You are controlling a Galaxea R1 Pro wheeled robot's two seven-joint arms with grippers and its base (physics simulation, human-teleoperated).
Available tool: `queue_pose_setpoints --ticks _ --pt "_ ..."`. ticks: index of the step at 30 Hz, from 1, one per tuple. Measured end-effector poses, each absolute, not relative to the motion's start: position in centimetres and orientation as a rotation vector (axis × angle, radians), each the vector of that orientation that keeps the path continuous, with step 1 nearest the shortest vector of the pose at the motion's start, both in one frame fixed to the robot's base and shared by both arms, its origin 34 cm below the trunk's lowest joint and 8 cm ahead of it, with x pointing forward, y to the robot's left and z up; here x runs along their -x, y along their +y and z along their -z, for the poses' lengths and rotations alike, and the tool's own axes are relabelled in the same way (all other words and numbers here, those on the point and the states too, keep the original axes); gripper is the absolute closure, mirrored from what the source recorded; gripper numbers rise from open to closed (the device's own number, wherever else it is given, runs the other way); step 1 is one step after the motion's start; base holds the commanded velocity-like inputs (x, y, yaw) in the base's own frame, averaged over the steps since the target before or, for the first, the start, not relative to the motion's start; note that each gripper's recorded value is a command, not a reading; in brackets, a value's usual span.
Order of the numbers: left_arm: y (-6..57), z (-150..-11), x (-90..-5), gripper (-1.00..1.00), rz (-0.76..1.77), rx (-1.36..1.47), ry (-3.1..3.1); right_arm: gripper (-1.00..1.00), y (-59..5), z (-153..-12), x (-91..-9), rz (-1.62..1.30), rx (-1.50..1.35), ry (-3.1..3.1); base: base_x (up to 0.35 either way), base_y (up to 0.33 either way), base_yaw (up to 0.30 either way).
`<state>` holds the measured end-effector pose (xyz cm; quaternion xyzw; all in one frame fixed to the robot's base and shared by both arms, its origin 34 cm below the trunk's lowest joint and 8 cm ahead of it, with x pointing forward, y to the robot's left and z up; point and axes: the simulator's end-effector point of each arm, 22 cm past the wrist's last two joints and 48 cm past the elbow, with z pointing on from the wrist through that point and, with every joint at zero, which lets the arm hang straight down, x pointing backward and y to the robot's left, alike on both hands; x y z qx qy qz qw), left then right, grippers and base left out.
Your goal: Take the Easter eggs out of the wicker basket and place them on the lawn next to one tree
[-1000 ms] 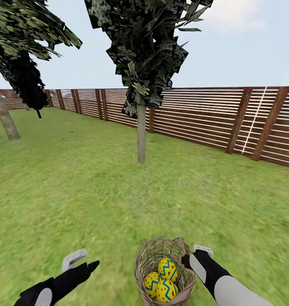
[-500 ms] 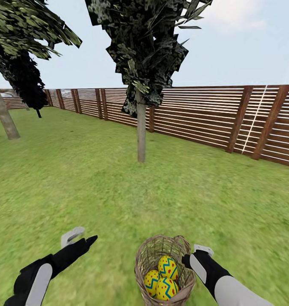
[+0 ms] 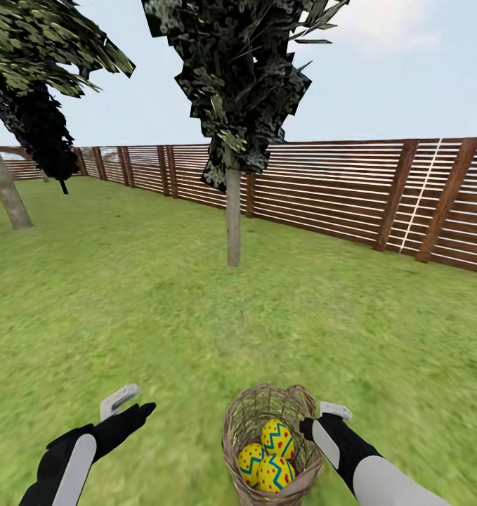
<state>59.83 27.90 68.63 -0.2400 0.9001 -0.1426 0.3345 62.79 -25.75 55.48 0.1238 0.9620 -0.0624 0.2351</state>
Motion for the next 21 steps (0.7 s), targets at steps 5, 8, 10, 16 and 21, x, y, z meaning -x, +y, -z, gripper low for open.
queue_pose_setpoints --ticks 5,8,10,16,21 --pt "27.9 -67.7 -59.7 -1.00 0.366 0.625 2.350 -1.00 -25.7 -54.6 -62.7 0.171 -0.337 2.639 0.000 0.000 0.178" --pt "28.0 -67.1 -59.7 -1.00 0.365 0.625 2.350 -1.00 -25.6 -54.0 -62.7 0.171 -0.336 2.639 0.000 0.000 0.245" --pt "28.0 -66.7 -59.6 -1.00 0.362 0.626 2.350 -1.00 -25.7 -53.6 -62.6 0.171 -0.336 2.639 0.000 0.000 0.159" --pt "28.1 -65.6 -59.5 -1.00 0.359 0.626 2.351 -1.00 -25.8 -52.5 -62.5 0.173 -0.337 2.638 0.000 0.000 0.041" --pt "28.1 -64.6 -59.4 -1.00 0.360 0.628 2.350 -1.00 -26.1 -51.6 -62.4 0.182 -0.334 2.636 0.000 0.000 0.005"
